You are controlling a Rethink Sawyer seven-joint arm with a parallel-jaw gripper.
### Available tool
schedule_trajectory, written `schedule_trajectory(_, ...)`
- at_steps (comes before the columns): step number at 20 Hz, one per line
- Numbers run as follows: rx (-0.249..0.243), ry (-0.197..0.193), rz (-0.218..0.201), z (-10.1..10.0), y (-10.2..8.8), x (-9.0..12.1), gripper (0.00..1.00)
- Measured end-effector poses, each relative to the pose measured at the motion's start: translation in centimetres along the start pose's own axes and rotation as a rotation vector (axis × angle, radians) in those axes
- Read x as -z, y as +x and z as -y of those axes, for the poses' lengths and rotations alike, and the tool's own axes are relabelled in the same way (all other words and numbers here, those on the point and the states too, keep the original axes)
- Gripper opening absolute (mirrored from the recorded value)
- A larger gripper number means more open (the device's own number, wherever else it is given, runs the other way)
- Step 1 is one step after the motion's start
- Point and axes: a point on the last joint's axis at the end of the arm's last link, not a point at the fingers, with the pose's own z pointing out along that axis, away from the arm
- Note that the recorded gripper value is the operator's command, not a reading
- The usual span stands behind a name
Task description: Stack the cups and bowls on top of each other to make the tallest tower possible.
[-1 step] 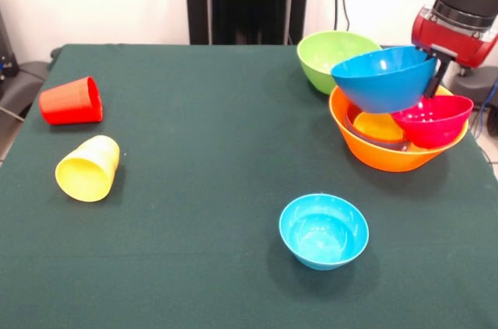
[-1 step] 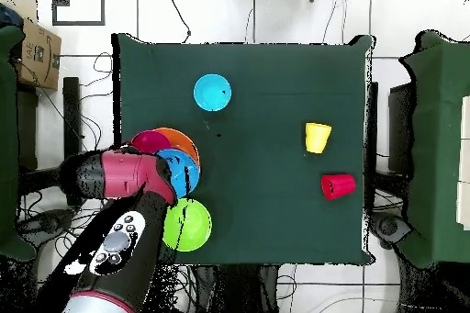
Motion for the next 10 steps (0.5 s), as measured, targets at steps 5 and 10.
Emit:
schedule_trajectory(5, -0.001, -0.002, 0.005, -0.26, 0.26, 0.31, 0.0)
schedule_trajectory(10, -0.004, -0.004, 0.006, -0.36, 0.33, 0.41, 0.0)
